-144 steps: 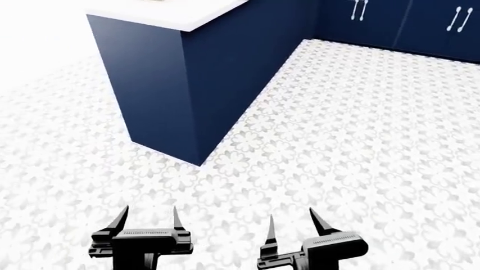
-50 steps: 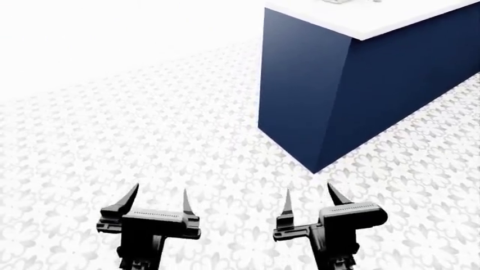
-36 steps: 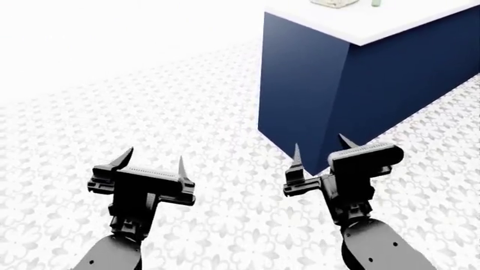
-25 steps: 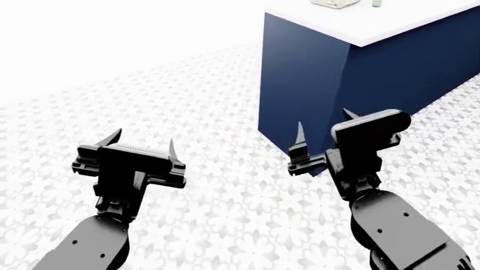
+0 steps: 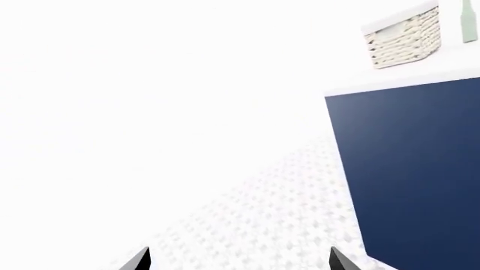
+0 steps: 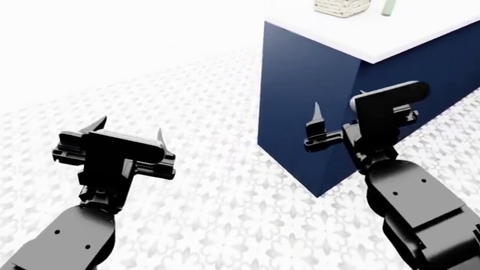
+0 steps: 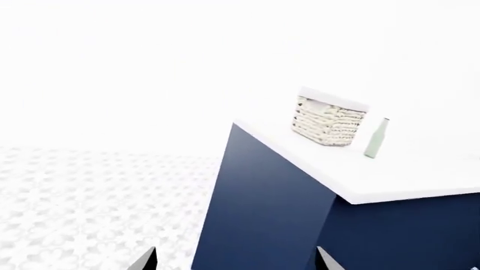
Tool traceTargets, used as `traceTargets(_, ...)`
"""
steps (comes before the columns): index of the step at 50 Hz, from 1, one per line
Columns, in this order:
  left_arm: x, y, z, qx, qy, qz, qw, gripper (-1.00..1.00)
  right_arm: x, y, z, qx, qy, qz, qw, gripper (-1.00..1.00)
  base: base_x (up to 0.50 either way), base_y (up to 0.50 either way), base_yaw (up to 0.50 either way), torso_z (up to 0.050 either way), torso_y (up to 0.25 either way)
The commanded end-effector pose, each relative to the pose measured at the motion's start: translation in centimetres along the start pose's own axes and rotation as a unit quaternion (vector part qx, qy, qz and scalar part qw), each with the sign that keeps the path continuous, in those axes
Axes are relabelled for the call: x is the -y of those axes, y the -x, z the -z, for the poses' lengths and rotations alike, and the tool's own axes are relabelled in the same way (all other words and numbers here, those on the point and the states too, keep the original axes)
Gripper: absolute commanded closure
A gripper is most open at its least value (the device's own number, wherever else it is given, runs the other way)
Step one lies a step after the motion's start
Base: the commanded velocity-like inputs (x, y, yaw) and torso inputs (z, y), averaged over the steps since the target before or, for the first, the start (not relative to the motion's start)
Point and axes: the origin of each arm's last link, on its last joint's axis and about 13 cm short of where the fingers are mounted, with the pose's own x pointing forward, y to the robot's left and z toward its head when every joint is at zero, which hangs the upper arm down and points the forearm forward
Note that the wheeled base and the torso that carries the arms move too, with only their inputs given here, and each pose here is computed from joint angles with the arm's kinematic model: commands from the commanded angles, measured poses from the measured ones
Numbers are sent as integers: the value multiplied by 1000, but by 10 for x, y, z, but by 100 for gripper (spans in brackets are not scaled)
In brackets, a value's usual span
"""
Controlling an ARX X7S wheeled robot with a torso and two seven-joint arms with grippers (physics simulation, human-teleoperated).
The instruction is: Pick the beer from the counter and place it in the cabinet.
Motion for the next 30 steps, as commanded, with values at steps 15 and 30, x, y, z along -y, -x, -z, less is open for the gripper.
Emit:
traceTargets(15, -4, 6, -9, 3, -34, -7, 999, -100, 14, -1, -8, 1, -18, 1, 1000, -100, -478, -115, 0, 0, 1)
traceTargets(30, -15, 3, -23, -6, -34, 2, 999, -100, 20, -5, -10, -12, -22, 1, 1000, -100, -497, -9, 0, 0, 1)
